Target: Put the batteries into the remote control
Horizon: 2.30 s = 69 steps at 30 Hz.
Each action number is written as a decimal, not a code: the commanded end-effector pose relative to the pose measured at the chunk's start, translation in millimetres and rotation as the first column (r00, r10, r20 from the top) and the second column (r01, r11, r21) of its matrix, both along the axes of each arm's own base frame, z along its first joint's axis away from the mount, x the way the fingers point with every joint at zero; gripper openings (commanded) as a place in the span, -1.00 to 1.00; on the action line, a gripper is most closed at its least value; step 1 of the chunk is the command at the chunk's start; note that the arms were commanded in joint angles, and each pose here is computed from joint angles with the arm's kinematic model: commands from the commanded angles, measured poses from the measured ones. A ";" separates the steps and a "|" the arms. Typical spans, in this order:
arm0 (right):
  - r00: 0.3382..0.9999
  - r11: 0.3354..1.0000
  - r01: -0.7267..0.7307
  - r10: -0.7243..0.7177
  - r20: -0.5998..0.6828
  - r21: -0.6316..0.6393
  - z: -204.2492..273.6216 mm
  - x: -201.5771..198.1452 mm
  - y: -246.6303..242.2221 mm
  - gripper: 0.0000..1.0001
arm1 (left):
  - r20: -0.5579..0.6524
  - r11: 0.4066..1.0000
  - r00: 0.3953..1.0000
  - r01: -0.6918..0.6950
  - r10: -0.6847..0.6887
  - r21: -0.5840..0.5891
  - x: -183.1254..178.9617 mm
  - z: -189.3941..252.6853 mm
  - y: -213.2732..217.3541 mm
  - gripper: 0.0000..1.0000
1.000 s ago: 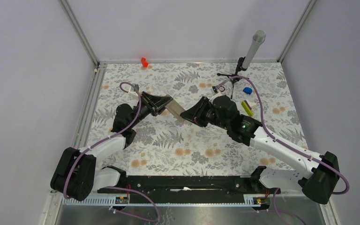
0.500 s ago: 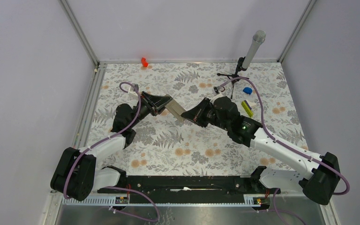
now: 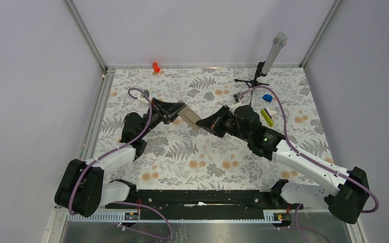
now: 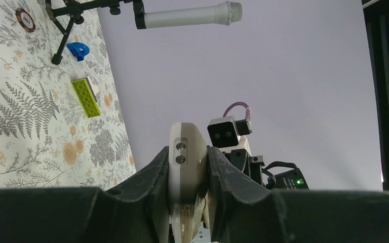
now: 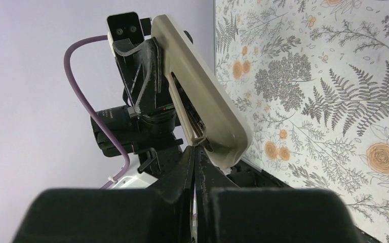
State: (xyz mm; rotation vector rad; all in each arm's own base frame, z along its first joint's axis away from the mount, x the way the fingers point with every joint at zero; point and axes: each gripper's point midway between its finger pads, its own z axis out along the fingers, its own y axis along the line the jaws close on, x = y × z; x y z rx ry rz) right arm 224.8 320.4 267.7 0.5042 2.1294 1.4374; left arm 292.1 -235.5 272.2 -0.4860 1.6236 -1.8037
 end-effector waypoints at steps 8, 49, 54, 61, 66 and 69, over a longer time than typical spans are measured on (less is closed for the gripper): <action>0.999 0.994 0.025 -0.021 -0.044 0.103 12.4 0.4 -0.5 -1.00 | 0.172 0.997 0.984 -0.034 0.045 -0.062 -8.1 37.4 7.8 -1.00; 0.991 0.994 0.078 -0.069 -0.112 0.072 -5.0 16.2 3.9 -0.56 | 0.152 0.999 0.988 -0.014 0.021 -0.041 -13.4 37.3 4.9 -1.00; 0.991 0.995 0.075 -0.068 -0.114 0.064 -6.4 14.7 1.5 -0.39 | 0.112 0.998 0.992 -0.048 0.052 -0.036 -5.1 32.5 7.6 -1.00; 0.995 0.997 0.046 -0.041 -0.091 0.055 -4.7 9.3 0.5 -0.03 | 0.086 0.997 0.993 -0.074 0.077 -0.035 4.1 27.7 11.7 -1.00; 1.000 1.000 0.008 -0.008 -0.016 0.025 1.4 3.7 -3.9 0.13 | 0.078 0.996 0.993 -0.085 0.086 -0.025 8.7 24.4 13.7 -1.00; 0.997 1.000 -0.015 0.016 0.078 -0.018 7.2 1.1 -9.9 0.26 | 0.076 0.996 0.994 -0.083 0.084 -0.015 10.5 23.8 13.5 -1.00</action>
